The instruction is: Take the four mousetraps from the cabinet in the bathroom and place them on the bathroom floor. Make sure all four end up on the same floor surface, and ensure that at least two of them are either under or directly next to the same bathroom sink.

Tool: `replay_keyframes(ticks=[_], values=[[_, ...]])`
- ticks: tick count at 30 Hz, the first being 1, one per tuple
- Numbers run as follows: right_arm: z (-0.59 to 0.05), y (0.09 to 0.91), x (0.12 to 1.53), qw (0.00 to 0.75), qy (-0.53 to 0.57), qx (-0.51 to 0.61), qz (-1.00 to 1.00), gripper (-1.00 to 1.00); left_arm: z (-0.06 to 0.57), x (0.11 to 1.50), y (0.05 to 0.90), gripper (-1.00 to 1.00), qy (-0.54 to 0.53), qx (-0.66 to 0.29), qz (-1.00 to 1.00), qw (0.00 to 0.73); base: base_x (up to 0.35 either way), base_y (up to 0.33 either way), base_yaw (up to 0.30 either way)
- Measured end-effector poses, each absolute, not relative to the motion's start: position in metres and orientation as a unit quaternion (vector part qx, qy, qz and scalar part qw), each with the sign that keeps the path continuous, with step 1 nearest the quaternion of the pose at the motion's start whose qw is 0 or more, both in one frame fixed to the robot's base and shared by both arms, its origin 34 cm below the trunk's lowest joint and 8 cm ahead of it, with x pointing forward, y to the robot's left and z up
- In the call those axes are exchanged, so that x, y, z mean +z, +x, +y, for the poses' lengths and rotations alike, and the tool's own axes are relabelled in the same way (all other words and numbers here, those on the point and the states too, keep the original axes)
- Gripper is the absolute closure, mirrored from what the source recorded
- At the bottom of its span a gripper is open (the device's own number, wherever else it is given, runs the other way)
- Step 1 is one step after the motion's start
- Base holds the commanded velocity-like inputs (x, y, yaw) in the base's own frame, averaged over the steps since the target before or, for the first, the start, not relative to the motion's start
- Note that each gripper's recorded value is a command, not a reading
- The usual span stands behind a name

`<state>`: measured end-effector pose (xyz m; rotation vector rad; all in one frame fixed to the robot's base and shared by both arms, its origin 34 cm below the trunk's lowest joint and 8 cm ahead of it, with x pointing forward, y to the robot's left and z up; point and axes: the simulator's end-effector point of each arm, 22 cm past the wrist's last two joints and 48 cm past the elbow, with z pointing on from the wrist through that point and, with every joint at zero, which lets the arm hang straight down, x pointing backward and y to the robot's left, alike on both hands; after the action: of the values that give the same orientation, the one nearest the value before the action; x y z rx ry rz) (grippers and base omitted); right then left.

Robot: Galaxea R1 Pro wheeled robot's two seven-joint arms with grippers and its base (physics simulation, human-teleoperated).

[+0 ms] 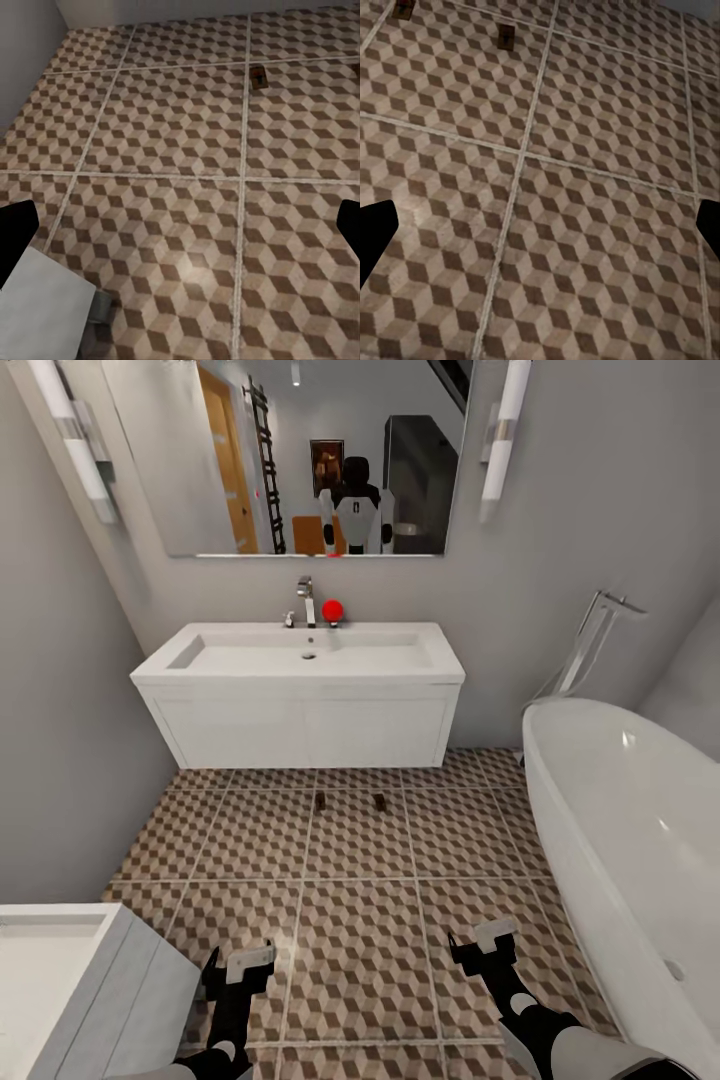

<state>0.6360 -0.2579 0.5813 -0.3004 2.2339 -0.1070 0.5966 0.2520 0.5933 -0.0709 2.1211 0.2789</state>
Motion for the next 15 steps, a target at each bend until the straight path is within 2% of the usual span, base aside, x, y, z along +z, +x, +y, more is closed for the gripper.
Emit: replay_keyframes(ticks=[15], values=[[-0.257,0.635,0.603,0.428,-0.12,-0.043,0.895,-1.0,0.252,0.615,0.595,-1.0,-0.029,0.114,0.87,0.479,0.0,0.0,0.0]])
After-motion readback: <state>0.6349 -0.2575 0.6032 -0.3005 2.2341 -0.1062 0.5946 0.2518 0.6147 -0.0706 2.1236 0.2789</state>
